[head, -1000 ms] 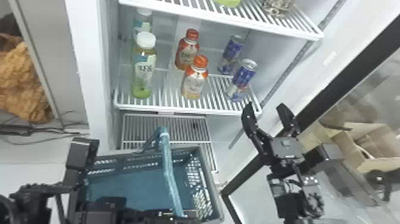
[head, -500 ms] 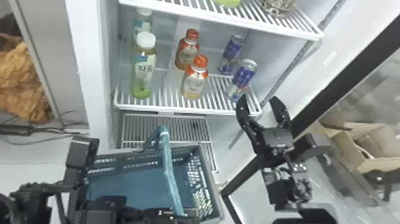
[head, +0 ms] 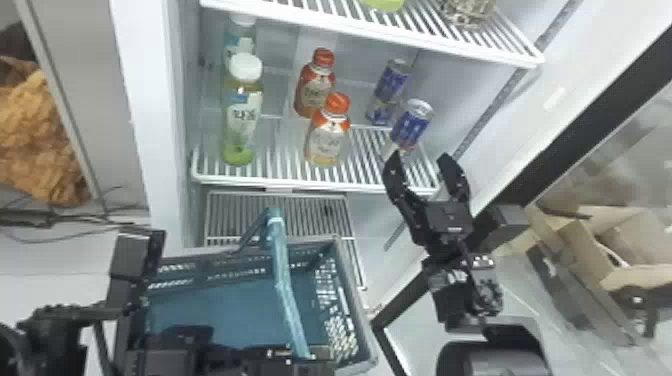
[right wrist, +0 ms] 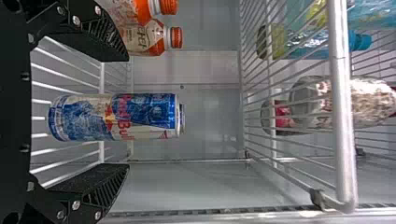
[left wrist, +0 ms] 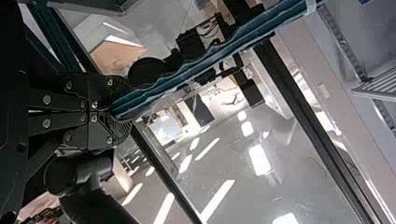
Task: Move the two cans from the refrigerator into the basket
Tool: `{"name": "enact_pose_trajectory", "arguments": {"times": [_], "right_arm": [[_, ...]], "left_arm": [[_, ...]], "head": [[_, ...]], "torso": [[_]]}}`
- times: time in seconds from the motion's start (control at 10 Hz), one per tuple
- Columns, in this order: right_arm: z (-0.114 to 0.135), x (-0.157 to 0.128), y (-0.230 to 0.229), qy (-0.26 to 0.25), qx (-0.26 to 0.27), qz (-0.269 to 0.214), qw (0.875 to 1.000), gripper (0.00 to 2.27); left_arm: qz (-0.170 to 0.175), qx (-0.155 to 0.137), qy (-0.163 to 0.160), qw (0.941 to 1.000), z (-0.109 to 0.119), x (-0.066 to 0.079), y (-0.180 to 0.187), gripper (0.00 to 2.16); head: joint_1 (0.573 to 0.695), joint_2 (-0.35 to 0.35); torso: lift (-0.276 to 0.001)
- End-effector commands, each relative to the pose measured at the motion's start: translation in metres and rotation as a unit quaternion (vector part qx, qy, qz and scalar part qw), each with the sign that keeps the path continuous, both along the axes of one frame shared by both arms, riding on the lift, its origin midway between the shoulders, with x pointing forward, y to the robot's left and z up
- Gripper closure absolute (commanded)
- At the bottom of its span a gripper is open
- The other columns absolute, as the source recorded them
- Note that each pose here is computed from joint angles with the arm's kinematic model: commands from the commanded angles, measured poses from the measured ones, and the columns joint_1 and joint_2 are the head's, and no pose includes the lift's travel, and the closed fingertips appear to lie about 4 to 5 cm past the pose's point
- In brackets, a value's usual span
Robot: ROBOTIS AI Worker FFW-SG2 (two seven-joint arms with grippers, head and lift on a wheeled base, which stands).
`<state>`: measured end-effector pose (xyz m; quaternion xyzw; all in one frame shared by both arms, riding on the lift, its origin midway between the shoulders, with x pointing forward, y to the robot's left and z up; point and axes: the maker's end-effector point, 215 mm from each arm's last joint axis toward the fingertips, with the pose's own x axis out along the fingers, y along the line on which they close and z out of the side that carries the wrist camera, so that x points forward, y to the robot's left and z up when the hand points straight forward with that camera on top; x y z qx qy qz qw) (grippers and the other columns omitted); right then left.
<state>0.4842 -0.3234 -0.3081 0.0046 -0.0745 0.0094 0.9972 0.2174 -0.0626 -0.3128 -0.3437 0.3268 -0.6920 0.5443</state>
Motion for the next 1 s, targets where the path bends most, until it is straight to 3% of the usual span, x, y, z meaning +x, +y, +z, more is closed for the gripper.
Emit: {"name": "enact_pose_trajectory", "arguments": {"times": [0.0, 0.3, 0.5, 0.9], "right_arm": [[-0.003, 0.012, -0.002, 0.001, -0.001, 0.000, 1.000, 0.21], [-0.006, 0.029, -0.005, 0.001, -0.007, -0.002, 1.000, 0.21], [-0.008, 0.043, -0.006, 0.001, -0.001, -0.003, 1.000, 0.21], [0.001, 0.067, -0.009, -0.010, 0.002, -0.007, 1.000, 0.21]], "left_arm": [[0.000, -0.002, 0.000, 1.0000, 0.001, 0.001, 0.000, 1.19], [0.004, -0.008, 0.001, 1.0000, 0.002, 0.003, -0.001, 1.19], [0.008, -0.034, 0.004, 0.9994, 0.012, 0.004, -0.005, 1.19], [0.006, -0.035, 0.004, 0.9994, 0.014, 0.004, -0.006, 1.19]], "head": [[0.695, -0.350], [0.695, -0.350], [0.695, -0.350], [0.695, -0.350]], "torso": [[-0.266], [-0.266], [-0.266], [-0.266]]}}
